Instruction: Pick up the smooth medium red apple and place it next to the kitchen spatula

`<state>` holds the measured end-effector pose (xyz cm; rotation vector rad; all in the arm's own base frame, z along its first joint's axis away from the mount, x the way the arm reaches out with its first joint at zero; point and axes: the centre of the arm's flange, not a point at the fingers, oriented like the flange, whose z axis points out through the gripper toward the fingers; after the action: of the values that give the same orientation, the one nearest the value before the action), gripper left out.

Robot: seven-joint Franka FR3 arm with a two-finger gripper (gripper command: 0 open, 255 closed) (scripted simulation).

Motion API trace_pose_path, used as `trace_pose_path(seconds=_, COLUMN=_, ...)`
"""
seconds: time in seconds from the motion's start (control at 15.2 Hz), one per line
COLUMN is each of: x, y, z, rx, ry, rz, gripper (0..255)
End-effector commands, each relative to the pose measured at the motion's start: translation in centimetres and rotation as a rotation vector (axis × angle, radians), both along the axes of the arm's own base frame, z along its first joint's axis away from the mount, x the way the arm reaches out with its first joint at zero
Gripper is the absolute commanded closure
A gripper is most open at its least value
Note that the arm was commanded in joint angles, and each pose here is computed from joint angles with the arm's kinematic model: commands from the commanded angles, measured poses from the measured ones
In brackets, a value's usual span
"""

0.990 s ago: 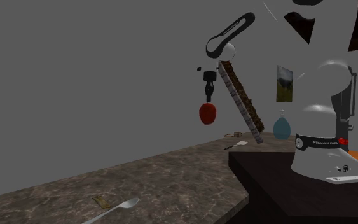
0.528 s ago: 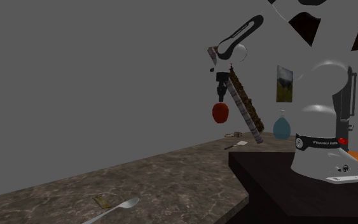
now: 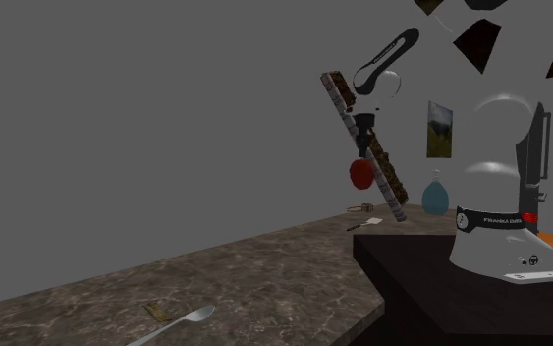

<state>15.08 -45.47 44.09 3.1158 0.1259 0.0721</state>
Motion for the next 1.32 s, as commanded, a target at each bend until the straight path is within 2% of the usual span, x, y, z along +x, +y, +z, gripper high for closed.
trace_pose_path(seconds=0.0, x=-1.6, y=-0.7, z=-0.6, rx=0.0, ry=0.0, rz=0.002, gripper=255)
trace_pose_path(seconds=1.25, x=-1.6, y=-0.7, z=-10.7, rx=0.0, ry=0.0, rz=0.002, gripper=255)
